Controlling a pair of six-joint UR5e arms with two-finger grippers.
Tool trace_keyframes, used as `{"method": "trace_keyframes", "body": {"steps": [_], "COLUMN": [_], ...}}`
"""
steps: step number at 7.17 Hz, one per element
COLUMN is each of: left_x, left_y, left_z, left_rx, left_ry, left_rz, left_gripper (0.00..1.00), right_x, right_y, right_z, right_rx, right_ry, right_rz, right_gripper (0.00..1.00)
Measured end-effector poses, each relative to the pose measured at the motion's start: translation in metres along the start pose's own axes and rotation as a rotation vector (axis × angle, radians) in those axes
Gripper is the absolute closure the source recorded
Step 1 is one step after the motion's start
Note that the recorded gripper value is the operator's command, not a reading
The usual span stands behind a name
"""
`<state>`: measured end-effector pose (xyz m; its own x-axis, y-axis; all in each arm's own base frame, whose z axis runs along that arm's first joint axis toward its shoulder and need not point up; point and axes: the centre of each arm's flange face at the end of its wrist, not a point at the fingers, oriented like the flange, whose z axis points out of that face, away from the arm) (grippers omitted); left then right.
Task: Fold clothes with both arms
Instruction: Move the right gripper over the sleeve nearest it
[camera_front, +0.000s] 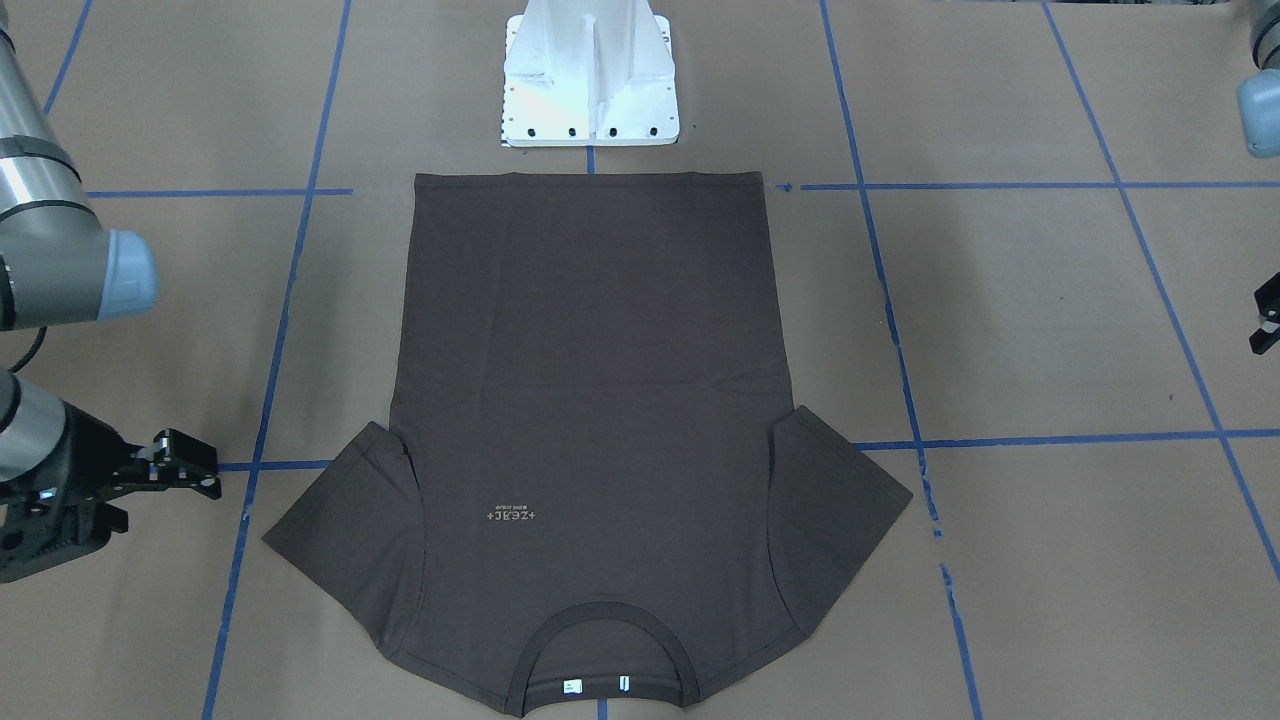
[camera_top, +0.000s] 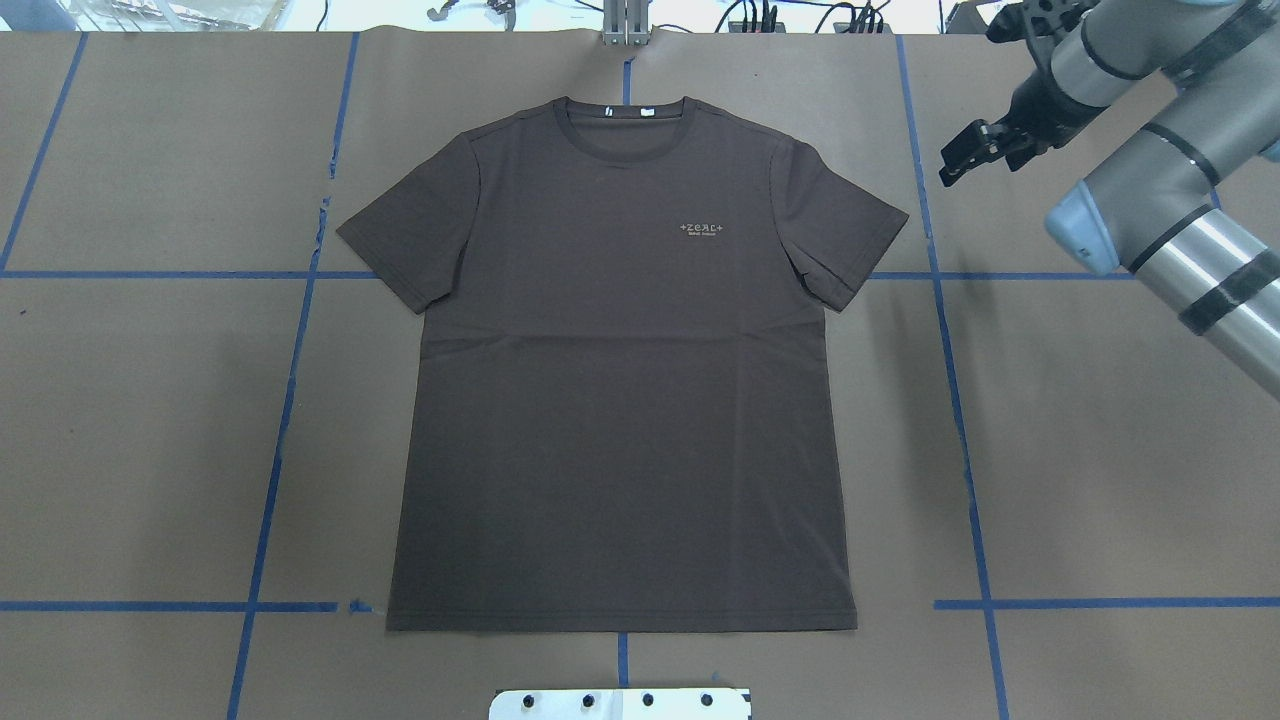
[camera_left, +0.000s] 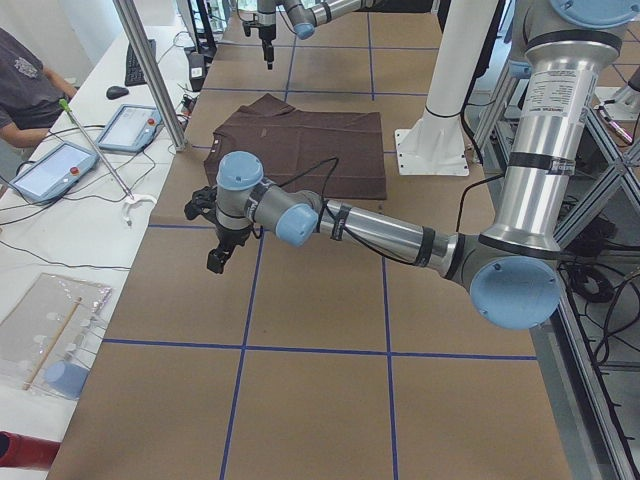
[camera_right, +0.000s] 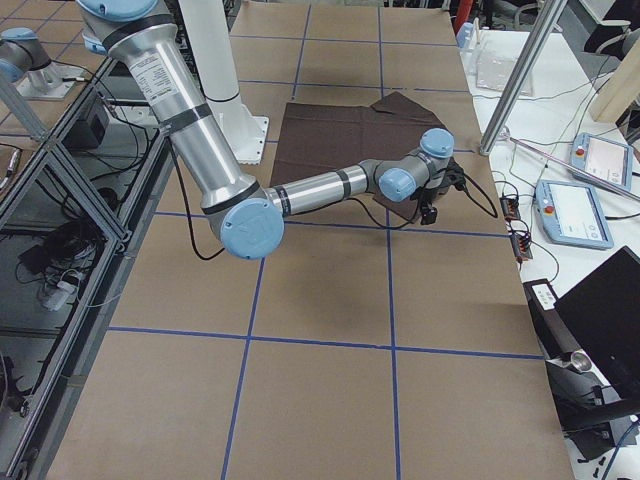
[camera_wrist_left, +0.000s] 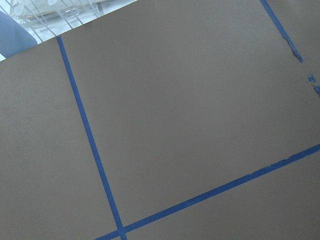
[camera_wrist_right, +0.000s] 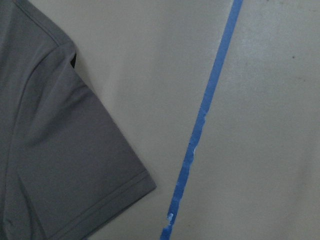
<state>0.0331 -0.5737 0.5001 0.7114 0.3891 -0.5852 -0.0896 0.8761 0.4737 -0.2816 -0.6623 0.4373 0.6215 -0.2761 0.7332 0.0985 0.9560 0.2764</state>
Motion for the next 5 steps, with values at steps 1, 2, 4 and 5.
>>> {"method": "trace_keyframes", "body": {"steps": [1, 2, 4, 5], "left_x": [0.001, 0.002, 0.002, 0.002], "left_y": [0.002, 0.003, 0.003, 0.003], "left_z": [0.002, 0.004, 0.004, 0.004], "left_rx": [0.006, 0.010, 0.013, 0.013], "left_ry": [0.003, 0.005, 0.006, 0.006], "left_rz": [0.002, 0.004, 0.005, 0.005], "left_gripper": [0.00, 0.00, 0.00, 0.00], "right_x": [-0.009, -0.017, -0.032, -0.035], "right_y": [-0.001, -0.005, -0.010, -0.008], "right_z": [0.018, 0.036, 0.062, 0.073], "right_rx": [0.015, 0.025, 0.025, 0.020], "right_ry": [-0.003, -0.003, 0.016, 0.029], "right_rz": [0.025, 0.041, 0.065, 0.074], "right_gripper": [0.00, 0.00, 0.00, 0.00]}}
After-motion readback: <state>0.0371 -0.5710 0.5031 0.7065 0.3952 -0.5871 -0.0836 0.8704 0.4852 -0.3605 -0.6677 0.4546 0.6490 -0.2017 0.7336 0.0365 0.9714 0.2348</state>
